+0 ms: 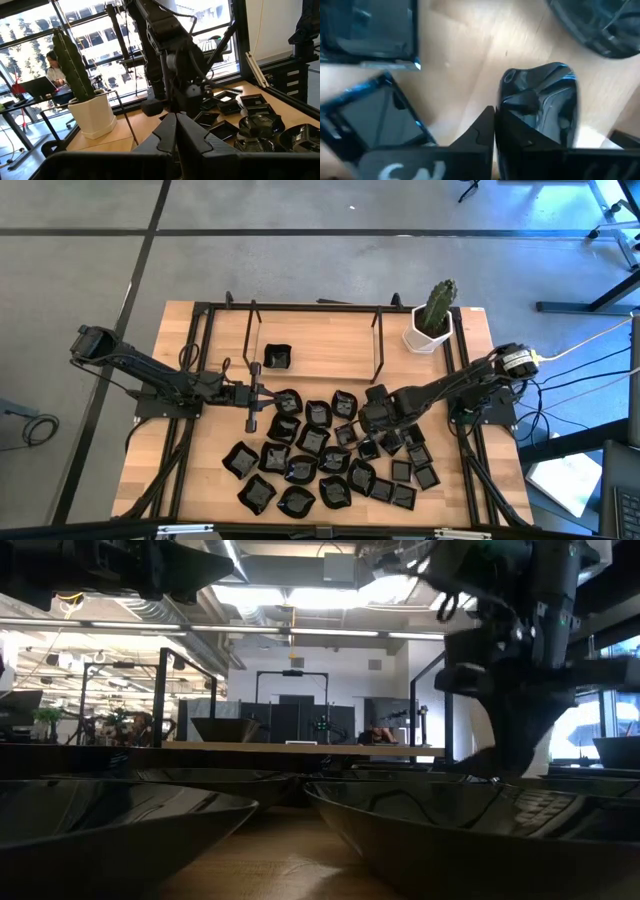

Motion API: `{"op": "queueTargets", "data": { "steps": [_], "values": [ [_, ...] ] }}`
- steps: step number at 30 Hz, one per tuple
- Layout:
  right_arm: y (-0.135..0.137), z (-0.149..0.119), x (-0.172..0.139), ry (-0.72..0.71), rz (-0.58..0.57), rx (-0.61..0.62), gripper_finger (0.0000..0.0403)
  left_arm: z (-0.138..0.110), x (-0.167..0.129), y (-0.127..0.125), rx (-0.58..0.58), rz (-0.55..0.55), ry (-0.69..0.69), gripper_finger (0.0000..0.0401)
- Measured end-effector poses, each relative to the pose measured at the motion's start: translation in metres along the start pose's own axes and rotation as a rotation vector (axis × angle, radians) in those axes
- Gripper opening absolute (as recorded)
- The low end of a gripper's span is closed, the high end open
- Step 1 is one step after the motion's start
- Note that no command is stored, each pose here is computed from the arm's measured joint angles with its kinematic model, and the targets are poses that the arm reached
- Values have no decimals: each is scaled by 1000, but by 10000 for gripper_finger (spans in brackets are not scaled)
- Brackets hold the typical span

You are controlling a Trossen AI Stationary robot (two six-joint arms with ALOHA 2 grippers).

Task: Pick & Place Mini shaped plates
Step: Put the leaf-shaped plate on the shelf

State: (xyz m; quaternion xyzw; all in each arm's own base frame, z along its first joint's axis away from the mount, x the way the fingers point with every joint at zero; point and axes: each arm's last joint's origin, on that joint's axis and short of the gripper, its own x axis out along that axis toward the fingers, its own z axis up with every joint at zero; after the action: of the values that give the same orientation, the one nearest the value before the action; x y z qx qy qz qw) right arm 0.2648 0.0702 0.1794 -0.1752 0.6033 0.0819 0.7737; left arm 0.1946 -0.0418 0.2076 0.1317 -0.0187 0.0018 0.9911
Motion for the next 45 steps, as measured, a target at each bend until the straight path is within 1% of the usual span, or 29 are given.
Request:
{"op": "queueTargets", "data": {
  "steps": [5,9,11,13,15,18,20,23,26,29,31,33,35,39,42,45],
  "values": [
    [5,11,-20,-19,46,-24,5,0,0,0,0,0,0,4],
    [8,21,-37,-35,2,-45,7,0,0,0,-1,-1,0,6],
    [11,24,-46,-26,-43,-65,6,0,0,0,0,0,0,8],
    [13,30,-54,-50,-112,-88,4,0,0,0,-1,0,0,8],
    [12,37,-64,-83,-204,-112,3,0,0,0,0,0,0,6],
    [7,50,-77,-157,-373,-129,4,0,0,0,-1,0,0,4],
    [0,58,-84,-198,-450,-140,3,0,0,0,0,0,0,5],
    [-17,70,-90,-292,-484,-122,2,0,0,0,1,0,0,8],
    [-41,77,-90,-386,-455,-82,2,0,0,0,1,0,-1,8],
    [-67,80,-84,-441,-436,-15,2,0,0,0,1,0,-1,5],
    [-84,82,-73,-434,-444,10,2,0,0,0,1,0,-1,4],
    [-100,84,-60,-419,-466,-2,1,0,0,0,1,0,-2,5],
    [-113,88,-43,-411,-484,-44,1,0,0,0,1,1,-4,7],
    [-130,94,-5,-350,-508,-129,1,0,0,0,0,1,-4,7],
    [-140,101,11,-281,-536,-124,1,0,0,0,1,1,-4,5],
    [-147,108,23,-239,-527,-122,1,0,0,0,1,1,-4,4]
  ]
}}
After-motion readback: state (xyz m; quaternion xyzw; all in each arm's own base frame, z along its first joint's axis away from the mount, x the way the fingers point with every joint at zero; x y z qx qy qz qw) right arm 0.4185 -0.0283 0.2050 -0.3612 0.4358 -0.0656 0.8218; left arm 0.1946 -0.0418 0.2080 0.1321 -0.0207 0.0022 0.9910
